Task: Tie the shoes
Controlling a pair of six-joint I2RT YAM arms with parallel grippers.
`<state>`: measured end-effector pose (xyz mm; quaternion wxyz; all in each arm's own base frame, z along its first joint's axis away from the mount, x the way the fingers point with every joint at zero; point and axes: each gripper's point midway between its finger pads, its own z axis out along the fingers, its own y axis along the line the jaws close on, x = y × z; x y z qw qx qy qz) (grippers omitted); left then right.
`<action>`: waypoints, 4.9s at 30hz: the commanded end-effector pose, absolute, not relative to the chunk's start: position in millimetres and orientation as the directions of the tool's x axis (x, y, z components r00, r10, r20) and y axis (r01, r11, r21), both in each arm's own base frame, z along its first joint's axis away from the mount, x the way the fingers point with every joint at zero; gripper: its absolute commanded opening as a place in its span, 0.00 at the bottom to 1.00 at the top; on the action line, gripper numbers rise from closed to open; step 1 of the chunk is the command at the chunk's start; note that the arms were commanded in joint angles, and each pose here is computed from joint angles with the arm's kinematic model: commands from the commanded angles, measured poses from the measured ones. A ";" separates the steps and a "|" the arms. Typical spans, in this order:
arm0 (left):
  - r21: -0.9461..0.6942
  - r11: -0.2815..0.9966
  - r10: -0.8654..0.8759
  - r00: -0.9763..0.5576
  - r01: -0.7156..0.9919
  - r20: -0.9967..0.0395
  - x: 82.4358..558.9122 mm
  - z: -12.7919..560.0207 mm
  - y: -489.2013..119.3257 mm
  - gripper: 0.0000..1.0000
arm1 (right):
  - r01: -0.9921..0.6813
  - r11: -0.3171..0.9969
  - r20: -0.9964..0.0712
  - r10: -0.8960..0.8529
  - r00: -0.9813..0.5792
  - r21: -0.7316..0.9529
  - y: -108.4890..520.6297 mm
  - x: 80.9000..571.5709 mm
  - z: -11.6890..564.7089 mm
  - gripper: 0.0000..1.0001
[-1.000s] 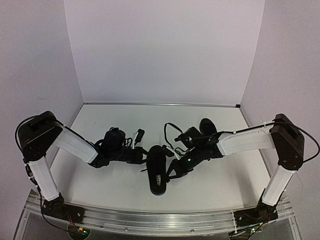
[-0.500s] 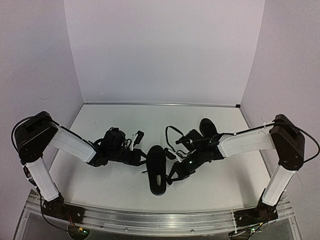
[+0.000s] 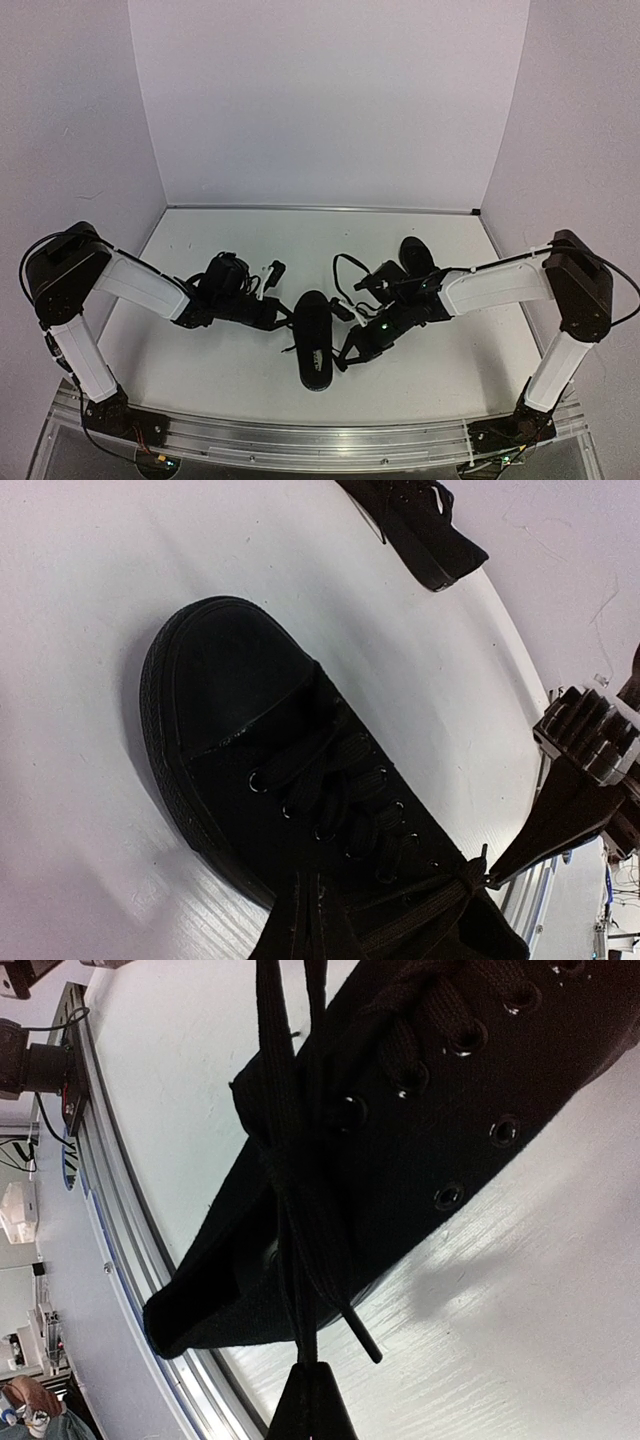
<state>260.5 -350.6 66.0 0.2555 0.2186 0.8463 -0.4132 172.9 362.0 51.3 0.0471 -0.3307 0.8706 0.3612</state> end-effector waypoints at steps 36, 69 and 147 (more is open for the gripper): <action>-0.555 0.596 0.114 -0.746 0.580 -0.656 304.5 75.4 -333.7 0.00 | -0.598 0.563 -0.223 -0.595 -0.772 0.570 327.8 141.2 26.8 0.00; -0.633 0.468 0.131 -0.757 0.616 -0.640 272.7 99.1 -354.0 0.36 | -0.611 0.387 -0.403 -0.496 -0.769 0.690 376.9 209.0 97.8 0.42; -0.836 0.221 -0.039 -0.852 0.502 -0.521 235.4 78.8 -369.9 0.00 | -0.605 0.431 -0.364 -0.520 -0.773 0.669 375.7 196.4 76.4 0.00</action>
